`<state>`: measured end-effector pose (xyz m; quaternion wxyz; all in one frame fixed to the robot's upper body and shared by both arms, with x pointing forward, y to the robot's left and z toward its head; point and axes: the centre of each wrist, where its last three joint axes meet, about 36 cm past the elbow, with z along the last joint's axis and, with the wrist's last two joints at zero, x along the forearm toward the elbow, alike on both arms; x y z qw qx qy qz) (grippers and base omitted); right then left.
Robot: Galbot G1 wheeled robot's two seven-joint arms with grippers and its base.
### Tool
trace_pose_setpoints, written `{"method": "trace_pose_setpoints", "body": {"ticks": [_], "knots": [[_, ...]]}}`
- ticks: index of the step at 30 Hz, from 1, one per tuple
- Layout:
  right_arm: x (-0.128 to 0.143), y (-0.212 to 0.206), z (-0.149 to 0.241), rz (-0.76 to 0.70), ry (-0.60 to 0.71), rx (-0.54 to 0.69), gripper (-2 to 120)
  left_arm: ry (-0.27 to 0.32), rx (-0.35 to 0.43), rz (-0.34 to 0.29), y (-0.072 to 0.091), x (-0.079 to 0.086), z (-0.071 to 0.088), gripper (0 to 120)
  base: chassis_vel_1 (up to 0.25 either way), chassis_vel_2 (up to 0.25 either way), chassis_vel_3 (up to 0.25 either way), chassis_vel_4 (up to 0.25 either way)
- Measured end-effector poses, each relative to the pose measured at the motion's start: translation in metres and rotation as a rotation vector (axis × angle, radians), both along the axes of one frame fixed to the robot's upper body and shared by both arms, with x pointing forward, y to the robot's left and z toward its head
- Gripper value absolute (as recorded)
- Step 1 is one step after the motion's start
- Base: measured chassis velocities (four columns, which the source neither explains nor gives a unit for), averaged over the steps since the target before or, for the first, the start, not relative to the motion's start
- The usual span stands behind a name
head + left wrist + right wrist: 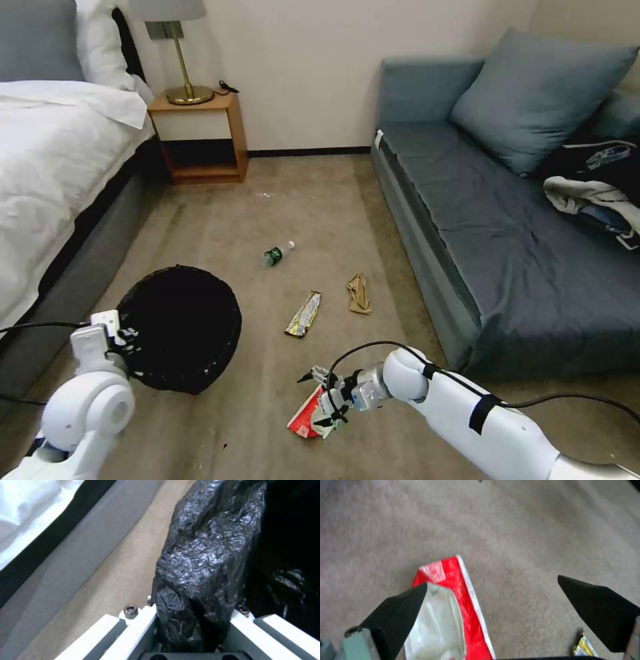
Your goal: Pick up the trash bin, then pick up the garbage on the floor and place it into the trash bin.
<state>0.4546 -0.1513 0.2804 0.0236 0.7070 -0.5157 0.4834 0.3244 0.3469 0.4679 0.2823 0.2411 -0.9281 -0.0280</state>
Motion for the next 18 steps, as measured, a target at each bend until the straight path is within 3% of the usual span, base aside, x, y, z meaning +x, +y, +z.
{"method": "trace_pose_setpoints", "body": {"ticks": [18], "knots": [[0.011, 0.013, -0.017, 0.104, -0.055, -0.079, 100, 0.002, -0.008, 0.009, 0.0, -0.006, -0.002, 1, 0.0, 0.0, 0.0, 0.0]]}}
